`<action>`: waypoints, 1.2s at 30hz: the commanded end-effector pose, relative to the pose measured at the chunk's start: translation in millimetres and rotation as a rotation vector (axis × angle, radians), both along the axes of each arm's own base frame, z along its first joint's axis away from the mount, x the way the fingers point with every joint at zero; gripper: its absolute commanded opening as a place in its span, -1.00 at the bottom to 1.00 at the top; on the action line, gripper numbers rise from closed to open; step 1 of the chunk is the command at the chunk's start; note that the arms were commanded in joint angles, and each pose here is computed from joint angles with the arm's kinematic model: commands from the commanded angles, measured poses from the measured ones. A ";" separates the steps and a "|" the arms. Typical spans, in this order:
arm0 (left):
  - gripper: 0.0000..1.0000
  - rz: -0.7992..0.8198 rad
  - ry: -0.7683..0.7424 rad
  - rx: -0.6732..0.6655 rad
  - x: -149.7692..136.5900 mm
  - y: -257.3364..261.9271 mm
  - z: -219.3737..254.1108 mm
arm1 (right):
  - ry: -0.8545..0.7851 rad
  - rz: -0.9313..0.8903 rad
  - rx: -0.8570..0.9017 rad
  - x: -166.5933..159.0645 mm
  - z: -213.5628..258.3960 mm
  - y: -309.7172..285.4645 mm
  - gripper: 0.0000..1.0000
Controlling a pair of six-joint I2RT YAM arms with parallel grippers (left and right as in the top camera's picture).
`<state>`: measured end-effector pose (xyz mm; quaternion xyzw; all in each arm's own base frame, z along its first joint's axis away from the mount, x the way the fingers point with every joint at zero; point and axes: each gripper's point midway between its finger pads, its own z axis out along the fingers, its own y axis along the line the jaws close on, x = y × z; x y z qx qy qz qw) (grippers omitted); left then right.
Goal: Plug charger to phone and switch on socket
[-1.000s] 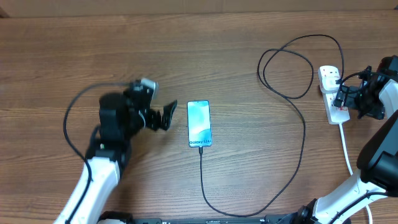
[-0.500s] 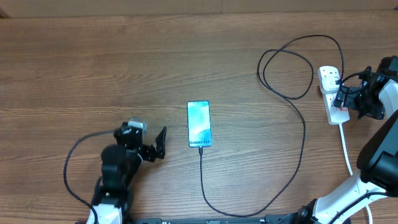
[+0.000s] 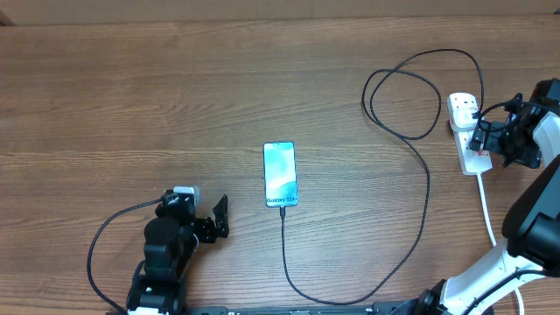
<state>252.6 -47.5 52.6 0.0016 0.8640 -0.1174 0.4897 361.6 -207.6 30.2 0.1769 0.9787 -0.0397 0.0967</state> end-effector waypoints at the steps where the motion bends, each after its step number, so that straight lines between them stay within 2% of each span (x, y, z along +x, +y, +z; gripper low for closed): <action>1: 0.99 0.069 -0.015 0.016 -1.8 13.1 3.6 | 0.041 0.004 0.004 -5.3 -13.8 -0.1 1.00; 4: 0.99 0.091 -0.020 0.031 -9.2 18.5 6.1 | 0.041 0.004 0.004 -5.3 -13.8 -0.1 1.00; 11: 0.99 0.068 -0.350 0.060 -5.2 18.3 79.3 | 0.041 0.004 0.004 -5.3 -13.8 -0.1 1.00; 14: 0.99 0.061 -0.466 0.118 -8.2 20.4 103.2 | 0.041 0.004 0.004 -5.3 -13.8 -0.1 1.00; 25: 0.99 0.100 -0.471 0.267 -6.7 39.3 102.4 | 0.041 0.004 0.004 -5.3 -13.8 -0.1 1.00; 36: 0.99 0.085 -0.477 0.260 -6.8 36.3 103.2 | 0.041 0.004 0.004 -5.3 -13.8 -0.1 1.00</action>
